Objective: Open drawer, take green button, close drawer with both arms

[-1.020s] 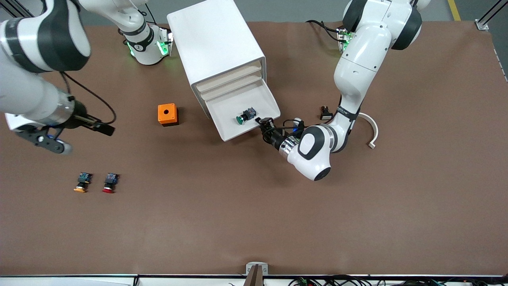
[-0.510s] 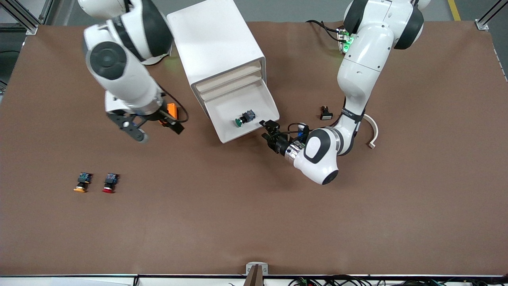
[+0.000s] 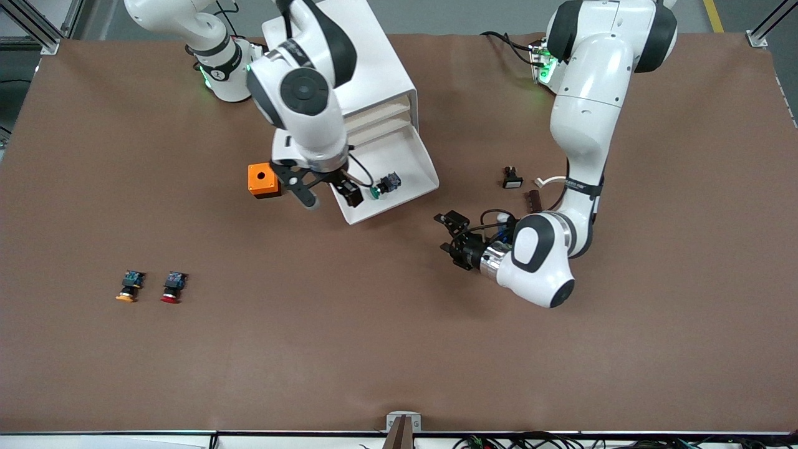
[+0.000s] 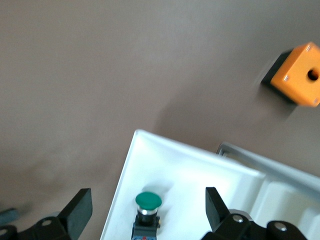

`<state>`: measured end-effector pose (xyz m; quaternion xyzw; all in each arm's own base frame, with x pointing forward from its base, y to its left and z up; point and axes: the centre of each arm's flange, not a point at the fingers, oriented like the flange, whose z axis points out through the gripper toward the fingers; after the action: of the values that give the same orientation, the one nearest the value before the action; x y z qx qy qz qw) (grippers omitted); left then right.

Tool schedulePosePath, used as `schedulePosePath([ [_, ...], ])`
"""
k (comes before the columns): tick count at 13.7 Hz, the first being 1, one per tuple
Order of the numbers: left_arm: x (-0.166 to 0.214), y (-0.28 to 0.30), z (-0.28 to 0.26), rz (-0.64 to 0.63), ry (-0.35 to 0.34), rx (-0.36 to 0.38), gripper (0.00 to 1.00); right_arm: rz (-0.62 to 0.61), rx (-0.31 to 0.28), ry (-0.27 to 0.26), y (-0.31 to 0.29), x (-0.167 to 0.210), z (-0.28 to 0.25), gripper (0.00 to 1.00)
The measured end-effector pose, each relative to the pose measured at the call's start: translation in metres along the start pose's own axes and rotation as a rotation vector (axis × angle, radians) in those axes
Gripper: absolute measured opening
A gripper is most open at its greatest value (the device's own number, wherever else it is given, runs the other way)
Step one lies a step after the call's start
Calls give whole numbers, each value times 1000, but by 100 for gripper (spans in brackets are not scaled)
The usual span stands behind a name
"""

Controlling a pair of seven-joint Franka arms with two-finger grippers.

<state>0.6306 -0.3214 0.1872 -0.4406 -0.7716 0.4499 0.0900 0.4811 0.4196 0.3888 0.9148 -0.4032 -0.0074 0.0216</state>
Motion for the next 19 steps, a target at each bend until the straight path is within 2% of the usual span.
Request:
schedulePosePath([
  [3, 10, 1, -42, 23, 9, -61, 99, 21, 6, 9, -12, -36, 37, 100],
  [6, 21, -4, -70, 49, 86, -121, 99, 25, -6, 15, -16, -48, 61, 100],
  [9, 26, -10, -92, 53, 126, -174, 99, 39, -11, 19, -18, -56, 76, 100],
  [16, 34, -27, -146, 103, 143, -257, 99, 71, -23, 24, -18, -76, 93, 100],
  [19, 32, -46, -160, 223, 242, -304, 100, 80, -31, 29, -17, -91, 100, 99],
])
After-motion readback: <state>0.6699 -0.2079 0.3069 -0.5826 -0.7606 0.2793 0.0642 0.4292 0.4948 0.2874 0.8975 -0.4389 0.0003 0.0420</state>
